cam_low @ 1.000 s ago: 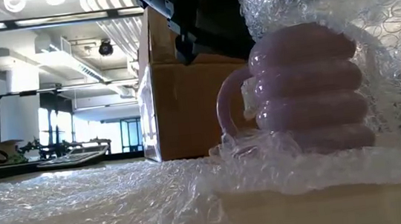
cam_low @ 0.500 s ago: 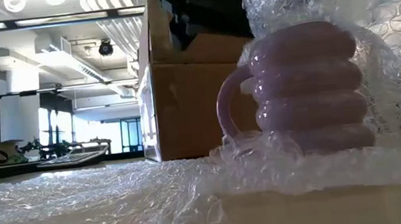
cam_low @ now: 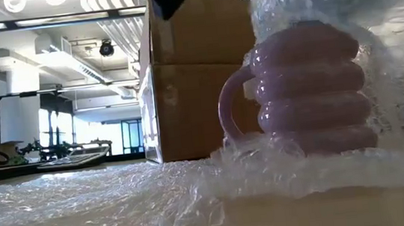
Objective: Wrap mug
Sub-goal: Wrap the purple mug with the bubble wrap
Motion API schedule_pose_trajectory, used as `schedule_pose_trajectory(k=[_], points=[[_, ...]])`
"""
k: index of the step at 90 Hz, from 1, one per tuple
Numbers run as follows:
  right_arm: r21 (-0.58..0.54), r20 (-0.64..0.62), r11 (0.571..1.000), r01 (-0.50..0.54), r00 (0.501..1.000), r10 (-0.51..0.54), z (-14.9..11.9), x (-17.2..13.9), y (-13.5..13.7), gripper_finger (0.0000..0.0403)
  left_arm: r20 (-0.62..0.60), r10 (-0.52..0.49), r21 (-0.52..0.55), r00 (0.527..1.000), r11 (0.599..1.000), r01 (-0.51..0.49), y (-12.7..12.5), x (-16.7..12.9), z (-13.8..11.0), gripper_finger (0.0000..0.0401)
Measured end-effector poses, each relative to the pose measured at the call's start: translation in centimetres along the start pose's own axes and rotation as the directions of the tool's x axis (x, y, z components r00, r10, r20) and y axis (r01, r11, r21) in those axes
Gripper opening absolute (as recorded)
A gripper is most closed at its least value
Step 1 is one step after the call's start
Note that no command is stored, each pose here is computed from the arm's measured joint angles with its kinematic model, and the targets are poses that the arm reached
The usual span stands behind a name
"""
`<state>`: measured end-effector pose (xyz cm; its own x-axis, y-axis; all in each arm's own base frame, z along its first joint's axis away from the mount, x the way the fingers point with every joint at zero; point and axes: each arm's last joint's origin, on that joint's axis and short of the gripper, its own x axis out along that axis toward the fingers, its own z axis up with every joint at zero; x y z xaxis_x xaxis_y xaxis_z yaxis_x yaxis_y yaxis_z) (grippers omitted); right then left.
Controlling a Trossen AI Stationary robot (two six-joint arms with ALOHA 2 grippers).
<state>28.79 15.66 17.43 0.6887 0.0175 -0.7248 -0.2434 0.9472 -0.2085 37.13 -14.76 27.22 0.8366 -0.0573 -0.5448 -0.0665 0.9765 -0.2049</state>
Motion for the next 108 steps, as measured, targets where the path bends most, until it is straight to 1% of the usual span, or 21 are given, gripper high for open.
schedule_pose_trajectory(k=[6,19,29,50,60,65,76,83,88,94,101,108], points=[[0.017,-0.014,1.0,0.002,1.0,-0.002,0.3,0.1,-0.1,0.0,0.012,-0.009,-0.008,1.0,1.0,0.009,-0.1,0.7,-0.2,0.0075],[0.011,-0.08,1.0,0.005,0.997,-0.004,1.4,0.1,-0.4,0.0,-0.03,-0.009,-0.003,1.0,1.0,0.009,0.2,3.1,-1.6,0.0075],[0.021,-0.129,1.0,0.016,0.992,-0.013,2.1,0.1,-0.7,0.0,-0.066,-0.019,0.0,0.998,1.0,0.019,0.5,4.4,-2.4,0.0075],[0.005,-0.16,1.0,0.014,0.987,-0.013,3.7,-0.7,-0.9,0.0,-0.057,0.021,-0.021,0.998,1.0,-0.022,1.4,5.3,-2.5,0.0075],[-0.004,-0.181,1.0,0.009,0.983,-0.009,4.7,-1.6,-1.1,0.0,-0.058,0.03,-0.032,0.998,0.999,-0.032,1.6,5.4,-2.5,0.0075],[0.003,-0.173,1.0,0.008,0.985,-0.007,5.4,-2.3,-1.3,0.0,-0.065,0.037,-0.029,0.997,0.999,-0.039,1.6,5.6,-2.8,0.0075],[0.004,-0.218,1.0,0.012,0.976,-0.011,5.9,-3.7,-1.6,0.0,-0.065,0.037,-0.033,0.997,0.999,-0.039,1.6,5.6,-2.8,0.0075],[0.003,-0.257,1.0,0.015,0.966,-0.014,5.5,-4.6,-1.9,0.0,-0.068,0.038,-0.032,0.997,0.999,-0.04,1.6,5.6,-2.8,0.0075],[0.016,-0.291,1.0,0.026,0.957,-0.021,5.0,-5.9,-2.3,0.0,-0.066,0.037,-0.033,0.997,0.999,-0.039,1.6,5.6,-2.8,0.0075],[0.025,-0.338,0.996,0.081,0.939,-0.068,3.5,-7.2,-2.9,0.0,-0.066,0.037,-0.033,0.997,0.999,-0.039,1.6,5.6,-2.8,0.0075],[0.045,-0.321,0.987,0.155,0.938,-0.133,1.8,-7.7,-3.6,0.0,-0.065,0.035,-0.032,0.997,0.999,-0.038,1.6,5.6,-2.8,0.0075],[0.063,-0.297,0.98,0.189,0.941,-0.162,-0.3,-7.3,-4.2,0.0,-0.063,0.034,-0.033,0.997,0.999,-0.036,1.5,5.6,-2.8,0.0075]])
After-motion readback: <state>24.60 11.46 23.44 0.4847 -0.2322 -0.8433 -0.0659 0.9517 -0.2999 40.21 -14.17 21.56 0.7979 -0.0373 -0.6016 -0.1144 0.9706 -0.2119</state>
